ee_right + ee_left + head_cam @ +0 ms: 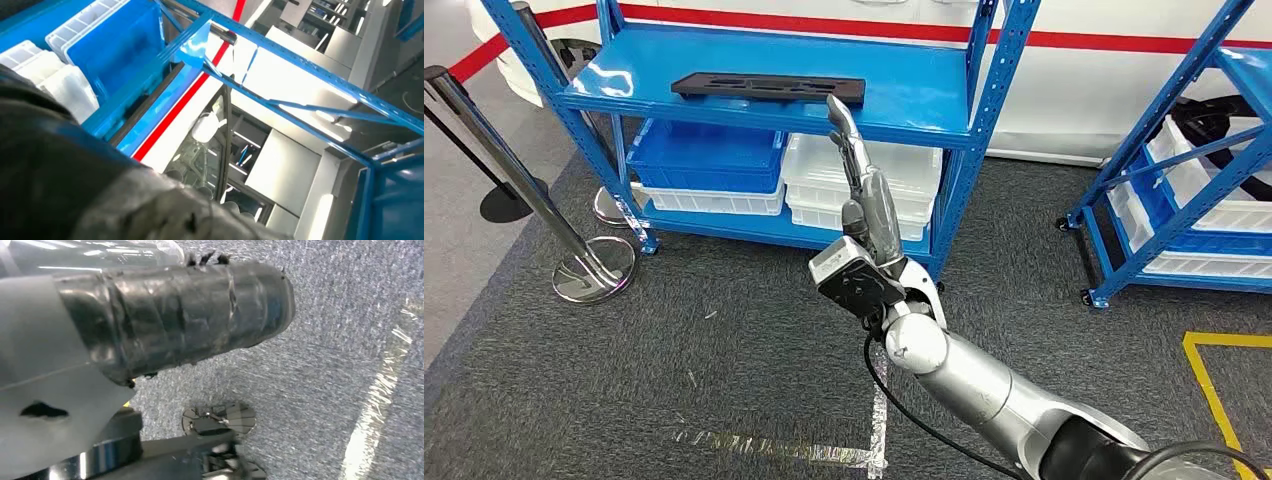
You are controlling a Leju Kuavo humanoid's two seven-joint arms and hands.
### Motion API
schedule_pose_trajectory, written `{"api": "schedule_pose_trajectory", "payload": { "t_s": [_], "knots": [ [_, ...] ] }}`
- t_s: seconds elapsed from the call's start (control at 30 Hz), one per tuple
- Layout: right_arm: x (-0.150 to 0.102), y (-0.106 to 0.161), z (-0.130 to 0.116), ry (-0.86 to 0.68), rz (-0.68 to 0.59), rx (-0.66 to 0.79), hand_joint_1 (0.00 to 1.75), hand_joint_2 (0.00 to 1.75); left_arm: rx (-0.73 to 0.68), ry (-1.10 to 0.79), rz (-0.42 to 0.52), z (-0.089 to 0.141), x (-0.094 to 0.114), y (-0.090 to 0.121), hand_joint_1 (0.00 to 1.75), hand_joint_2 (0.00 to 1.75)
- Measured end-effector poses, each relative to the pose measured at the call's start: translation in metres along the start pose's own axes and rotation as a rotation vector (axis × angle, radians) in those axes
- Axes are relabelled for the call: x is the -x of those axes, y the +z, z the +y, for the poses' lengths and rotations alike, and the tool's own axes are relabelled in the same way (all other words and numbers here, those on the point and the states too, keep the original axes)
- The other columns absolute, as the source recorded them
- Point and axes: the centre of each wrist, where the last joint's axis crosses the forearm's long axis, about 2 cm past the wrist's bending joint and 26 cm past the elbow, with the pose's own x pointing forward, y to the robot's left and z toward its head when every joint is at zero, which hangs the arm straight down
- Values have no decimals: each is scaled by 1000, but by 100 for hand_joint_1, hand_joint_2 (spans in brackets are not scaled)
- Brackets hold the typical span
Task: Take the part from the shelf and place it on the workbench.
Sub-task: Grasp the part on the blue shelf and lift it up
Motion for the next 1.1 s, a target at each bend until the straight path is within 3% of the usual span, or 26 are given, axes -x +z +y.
{"api": "schedule_pose_trajectory", "payload": {
  "t_s": [1.1],
  "knots": [
    [5,1,1,7,23,-18,0,0,9,4,14,-1,1,1,0,0]
  ]
}}
